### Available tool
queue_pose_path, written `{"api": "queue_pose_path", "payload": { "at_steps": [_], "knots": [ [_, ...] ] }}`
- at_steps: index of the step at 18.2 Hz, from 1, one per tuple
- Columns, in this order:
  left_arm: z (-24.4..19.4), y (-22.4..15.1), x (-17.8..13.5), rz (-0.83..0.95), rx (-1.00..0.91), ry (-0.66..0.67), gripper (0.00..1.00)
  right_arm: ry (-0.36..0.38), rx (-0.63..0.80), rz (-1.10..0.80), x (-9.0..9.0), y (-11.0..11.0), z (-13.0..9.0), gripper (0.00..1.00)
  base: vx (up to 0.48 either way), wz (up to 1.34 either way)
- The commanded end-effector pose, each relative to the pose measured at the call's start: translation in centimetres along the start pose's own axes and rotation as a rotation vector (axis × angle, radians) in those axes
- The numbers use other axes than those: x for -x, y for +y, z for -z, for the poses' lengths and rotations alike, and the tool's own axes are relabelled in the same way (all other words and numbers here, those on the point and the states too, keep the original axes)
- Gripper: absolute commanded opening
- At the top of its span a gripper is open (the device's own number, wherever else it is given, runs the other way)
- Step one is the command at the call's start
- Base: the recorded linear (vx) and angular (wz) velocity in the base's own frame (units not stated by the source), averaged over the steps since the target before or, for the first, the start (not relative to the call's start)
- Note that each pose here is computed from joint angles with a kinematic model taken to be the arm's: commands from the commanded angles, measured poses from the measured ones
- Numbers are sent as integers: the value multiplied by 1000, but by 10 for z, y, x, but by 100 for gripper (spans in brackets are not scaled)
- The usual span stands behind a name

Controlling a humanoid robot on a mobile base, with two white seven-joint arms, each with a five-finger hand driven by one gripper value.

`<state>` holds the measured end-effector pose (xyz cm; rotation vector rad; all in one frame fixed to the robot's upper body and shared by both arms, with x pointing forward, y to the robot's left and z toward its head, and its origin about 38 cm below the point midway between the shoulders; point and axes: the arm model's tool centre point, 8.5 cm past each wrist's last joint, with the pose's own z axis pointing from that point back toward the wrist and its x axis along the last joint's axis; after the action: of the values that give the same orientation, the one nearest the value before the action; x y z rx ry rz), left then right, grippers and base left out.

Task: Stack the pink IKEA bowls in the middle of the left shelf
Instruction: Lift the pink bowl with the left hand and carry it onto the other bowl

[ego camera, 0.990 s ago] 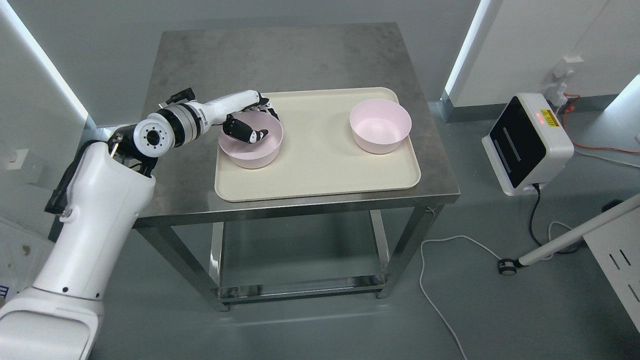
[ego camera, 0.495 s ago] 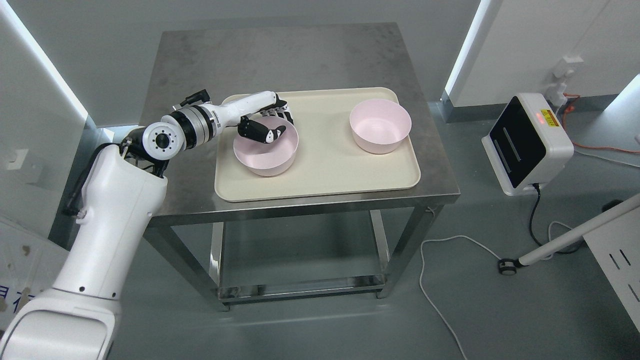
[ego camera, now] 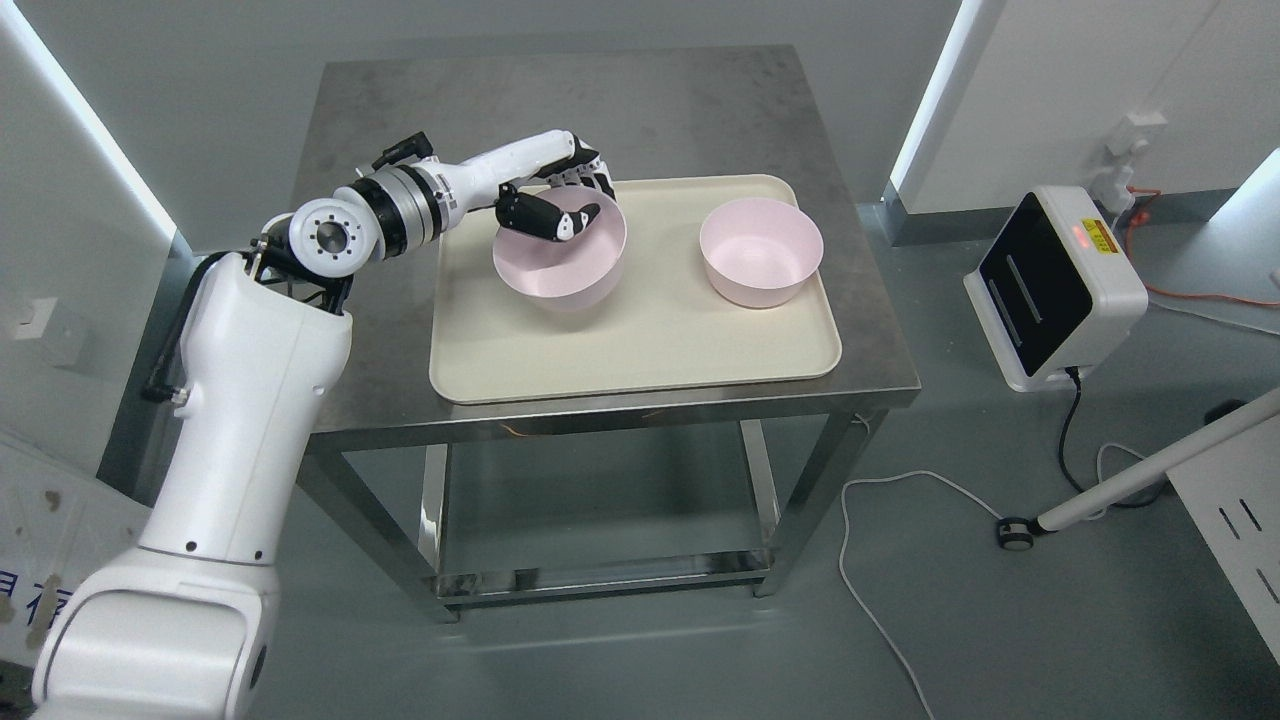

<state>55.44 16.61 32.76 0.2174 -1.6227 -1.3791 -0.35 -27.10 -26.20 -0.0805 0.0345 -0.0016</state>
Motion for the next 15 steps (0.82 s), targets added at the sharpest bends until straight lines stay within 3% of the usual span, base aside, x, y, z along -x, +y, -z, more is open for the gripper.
{"api": "queue_pose_path", "payload": {
  "at_steps": [1,3,7,10,15],
  "knots": [
    [28,28,-70,14,-31,-112,0,-4,18,11,7,-11,1,100,0,0],
    [42,21,-89,65,11,-104,0,-4,18,12,7,-11,1,100,0,0],
    [83,-48,-126,244,66,-114,2,-6,18,11,7,-11,1,100,0,0],
    [101,-98,-120,316,155,-80,2,-4,18,11,7,-11,1,100,0,0],
    [109,-53,-117,296,86,-34,2,-6,18,12,7,-11,1,100,0,0]
  ]
}}
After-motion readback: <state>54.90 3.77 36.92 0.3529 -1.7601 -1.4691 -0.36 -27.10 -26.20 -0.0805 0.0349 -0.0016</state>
